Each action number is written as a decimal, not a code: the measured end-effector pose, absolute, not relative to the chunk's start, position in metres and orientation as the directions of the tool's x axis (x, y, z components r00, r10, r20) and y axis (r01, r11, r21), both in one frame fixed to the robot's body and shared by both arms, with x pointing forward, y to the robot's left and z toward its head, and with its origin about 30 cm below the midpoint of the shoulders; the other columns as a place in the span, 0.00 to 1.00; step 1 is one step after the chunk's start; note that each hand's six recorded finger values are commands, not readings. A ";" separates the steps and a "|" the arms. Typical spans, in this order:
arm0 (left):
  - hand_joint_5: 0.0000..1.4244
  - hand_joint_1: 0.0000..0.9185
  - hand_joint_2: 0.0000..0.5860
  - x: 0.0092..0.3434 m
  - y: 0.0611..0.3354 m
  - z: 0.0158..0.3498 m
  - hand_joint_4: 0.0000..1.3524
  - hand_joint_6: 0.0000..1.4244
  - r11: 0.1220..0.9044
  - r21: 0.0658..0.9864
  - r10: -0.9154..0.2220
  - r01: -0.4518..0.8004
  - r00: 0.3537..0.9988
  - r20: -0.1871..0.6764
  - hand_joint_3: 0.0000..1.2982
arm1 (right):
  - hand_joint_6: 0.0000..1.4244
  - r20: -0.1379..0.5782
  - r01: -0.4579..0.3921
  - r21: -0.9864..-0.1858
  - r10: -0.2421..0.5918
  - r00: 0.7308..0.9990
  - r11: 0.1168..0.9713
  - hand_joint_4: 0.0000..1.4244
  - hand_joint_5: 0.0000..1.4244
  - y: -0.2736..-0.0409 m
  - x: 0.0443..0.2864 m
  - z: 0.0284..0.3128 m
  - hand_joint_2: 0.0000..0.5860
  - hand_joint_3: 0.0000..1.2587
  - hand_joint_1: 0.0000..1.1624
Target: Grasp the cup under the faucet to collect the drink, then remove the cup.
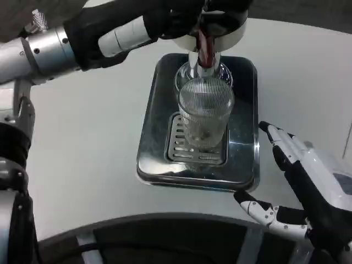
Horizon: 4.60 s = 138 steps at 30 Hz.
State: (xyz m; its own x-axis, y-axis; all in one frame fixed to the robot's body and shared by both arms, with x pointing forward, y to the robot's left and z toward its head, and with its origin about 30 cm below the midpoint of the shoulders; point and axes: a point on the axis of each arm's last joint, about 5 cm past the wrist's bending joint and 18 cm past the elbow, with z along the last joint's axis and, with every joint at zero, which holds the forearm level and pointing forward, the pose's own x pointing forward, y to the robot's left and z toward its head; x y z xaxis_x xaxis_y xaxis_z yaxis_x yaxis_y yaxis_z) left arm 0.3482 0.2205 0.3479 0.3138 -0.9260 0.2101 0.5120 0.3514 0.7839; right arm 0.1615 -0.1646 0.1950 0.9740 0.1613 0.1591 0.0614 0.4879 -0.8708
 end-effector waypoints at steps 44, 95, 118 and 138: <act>0.11 0.00 0.09 0.339 0.227 0.349 0.06 0.07 0.286 0.894 -0.925 0.344 0.342 0.165 0.11 | 0.00 0.079 -0.076 -0.748 0.203 0.976 0.659 0.00 0.00 -0.188 0.217 0.206 0.40 0.00 0.48; 0.11 0.00 0.11 0.340 0.231 0.344 0.06 0.07 0.299 0.886 -0.915 0.355 0.369 0.161 0.11 | 0.00 0.144 -0.092 -0.669 0.250 0.957 0.737 0.00 0.00 -0.172 0.268 0.224 0.33 0.00 0.52; 0.11 0.00 0.11 0.340 0.231 0.344 0.07 0.07 0.295 0.888 -0.912 0.353 0.380 0.151 0.12 | 0.00 0.125 -0.158 -0.659 0.314 0.941 0.735 0.00 0.00 -0.160 0.273 0.223 0.32 0.00 0.51; 0.12 0.00 0.12 0.339 0.233 0.343 0.07 0.08 0.299 0.884 -0.910 0.359 0.387 0.150 0.12 | 0.00 0.133 -0.157 -0.643 0.311 0.941 0.750 0.00 0.00 -0.153 0.279 0.224 0.32 0.00 0.51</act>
State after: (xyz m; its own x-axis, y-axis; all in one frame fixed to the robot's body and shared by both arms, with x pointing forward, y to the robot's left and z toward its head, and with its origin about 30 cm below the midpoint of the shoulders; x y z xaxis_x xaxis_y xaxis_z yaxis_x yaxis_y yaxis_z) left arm 0.3395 0.2329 0.3426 0.3874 -0.9096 0.1501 0.3592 0.2989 0.8841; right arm 0.2795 -0.1533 0.2238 0.9410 0.3114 0.1327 -0.1575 0.7498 -0.6426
